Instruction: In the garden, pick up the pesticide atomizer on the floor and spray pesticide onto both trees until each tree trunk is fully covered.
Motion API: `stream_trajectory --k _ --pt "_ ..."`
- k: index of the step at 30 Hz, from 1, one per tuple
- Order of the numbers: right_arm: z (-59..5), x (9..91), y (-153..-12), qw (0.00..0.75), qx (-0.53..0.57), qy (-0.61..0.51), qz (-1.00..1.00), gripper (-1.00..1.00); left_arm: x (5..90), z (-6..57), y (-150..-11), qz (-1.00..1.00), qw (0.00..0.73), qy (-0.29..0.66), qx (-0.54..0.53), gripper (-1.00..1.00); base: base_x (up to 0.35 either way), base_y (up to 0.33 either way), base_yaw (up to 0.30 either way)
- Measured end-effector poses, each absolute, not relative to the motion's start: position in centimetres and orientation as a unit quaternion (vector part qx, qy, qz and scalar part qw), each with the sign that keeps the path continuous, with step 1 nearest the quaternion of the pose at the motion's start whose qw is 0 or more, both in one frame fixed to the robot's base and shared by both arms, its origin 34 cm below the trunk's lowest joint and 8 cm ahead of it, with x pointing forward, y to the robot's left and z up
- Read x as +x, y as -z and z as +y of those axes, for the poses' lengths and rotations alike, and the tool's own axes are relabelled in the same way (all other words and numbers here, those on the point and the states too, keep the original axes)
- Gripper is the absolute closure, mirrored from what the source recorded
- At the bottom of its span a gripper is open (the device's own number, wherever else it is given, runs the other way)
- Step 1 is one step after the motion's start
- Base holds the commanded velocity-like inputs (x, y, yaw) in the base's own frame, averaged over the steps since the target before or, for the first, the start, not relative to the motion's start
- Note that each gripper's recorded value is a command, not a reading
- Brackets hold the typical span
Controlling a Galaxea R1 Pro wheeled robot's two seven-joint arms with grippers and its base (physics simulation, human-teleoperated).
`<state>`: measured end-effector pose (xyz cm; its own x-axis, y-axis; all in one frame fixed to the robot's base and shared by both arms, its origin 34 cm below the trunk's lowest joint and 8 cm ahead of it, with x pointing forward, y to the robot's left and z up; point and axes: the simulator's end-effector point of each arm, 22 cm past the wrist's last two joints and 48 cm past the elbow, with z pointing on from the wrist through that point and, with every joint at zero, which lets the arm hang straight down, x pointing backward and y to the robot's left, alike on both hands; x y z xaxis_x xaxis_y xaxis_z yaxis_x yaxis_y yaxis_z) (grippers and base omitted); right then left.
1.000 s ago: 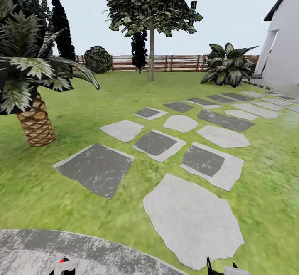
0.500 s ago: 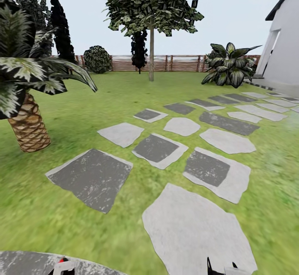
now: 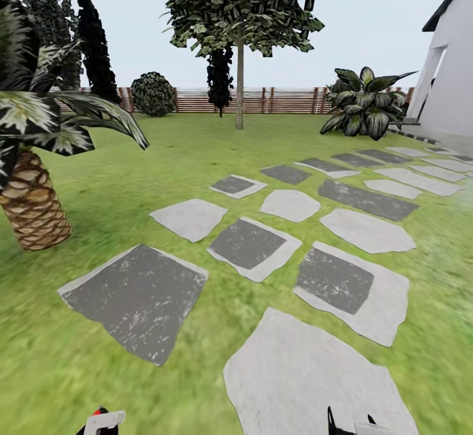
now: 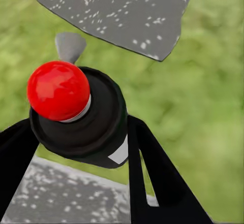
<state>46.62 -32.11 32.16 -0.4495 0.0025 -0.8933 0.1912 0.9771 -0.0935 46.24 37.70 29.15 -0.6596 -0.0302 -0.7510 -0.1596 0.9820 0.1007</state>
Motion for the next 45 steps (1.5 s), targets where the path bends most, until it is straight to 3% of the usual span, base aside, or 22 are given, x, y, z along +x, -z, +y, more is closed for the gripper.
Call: stream_trajectory --k 45 --pt "-32.11 46.62 -32.16 0.521 0.057 0.090 0.847 -1.00 46.23 37.73 -29.16 0.907 0.409 -0.080 -0.052 1.00 0.341 0.000 0.000"
